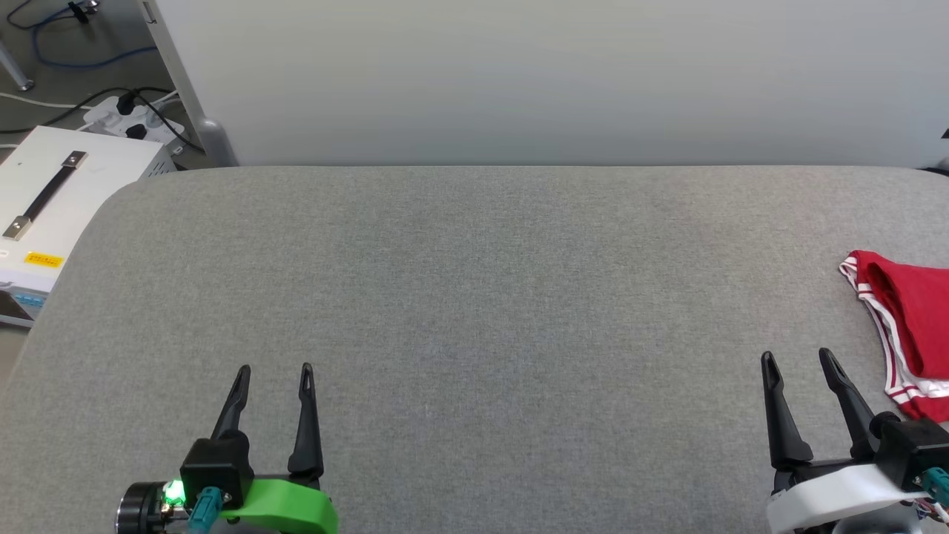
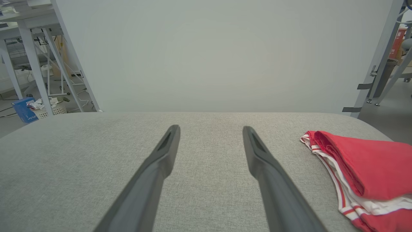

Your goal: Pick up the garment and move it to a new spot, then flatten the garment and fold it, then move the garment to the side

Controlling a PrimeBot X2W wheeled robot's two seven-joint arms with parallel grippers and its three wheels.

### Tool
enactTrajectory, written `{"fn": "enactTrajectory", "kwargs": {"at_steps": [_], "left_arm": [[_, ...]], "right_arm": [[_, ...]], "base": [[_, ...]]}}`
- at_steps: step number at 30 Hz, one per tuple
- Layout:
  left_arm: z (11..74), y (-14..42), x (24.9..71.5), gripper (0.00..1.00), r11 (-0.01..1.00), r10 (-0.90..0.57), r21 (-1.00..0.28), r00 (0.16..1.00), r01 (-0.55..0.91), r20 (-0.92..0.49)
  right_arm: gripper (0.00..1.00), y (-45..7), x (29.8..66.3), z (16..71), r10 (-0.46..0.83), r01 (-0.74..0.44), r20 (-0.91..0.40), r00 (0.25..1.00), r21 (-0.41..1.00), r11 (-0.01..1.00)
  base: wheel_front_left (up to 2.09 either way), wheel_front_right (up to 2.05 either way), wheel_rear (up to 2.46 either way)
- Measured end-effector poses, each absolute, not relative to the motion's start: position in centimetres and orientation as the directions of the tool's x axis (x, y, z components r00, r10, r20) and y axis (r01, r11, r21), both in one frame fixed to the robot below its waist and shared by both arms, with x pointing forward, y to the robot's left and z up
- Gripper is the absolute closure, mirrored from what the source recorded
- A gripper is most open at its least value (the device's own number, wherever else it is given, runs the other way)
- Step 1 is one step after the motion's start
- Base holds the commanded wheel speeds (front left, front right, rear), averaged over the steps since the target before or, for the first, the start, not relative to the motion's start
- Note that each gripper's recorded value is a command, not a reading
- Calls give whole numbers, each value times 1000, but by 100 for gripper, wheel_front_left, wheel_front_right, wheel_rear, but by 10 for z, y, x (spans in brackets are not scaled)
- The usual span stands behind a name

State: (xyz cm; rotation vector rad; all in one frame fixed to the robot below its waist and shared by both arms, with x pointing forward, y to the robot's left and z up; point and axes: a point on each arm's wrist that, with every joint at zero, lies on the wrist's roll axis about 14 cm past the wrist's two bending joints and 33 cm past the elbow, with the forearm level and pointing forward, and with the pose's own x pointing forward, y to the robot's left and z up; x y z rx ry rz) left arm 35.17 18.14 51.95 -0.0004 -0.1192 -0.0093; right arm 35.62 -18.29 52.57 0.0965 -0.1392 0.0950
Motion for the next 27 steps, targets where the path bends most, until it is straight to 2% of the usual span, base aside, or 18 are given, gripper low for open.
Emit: {"fn": "enactTrajectory", "kwargs": {"at_steps": [7,8,27], "left_arm": [[514,183,350,0,1000,-6,-1,995,6,103],[514,183,350,100,1000,-5,-1,995,5,101],[512,182,351,100,1000,-7,0,997,7,79]], "right_arm": [[0,-182,356,523,91,-103,135,987,90,991],[100,-182,356,523,91,-104,134,987,90,990],[100,-180,356,519,95,-104,105,990,81,991]], "base": [[0,0,0],[0,0,0],[0,0,0]]}}
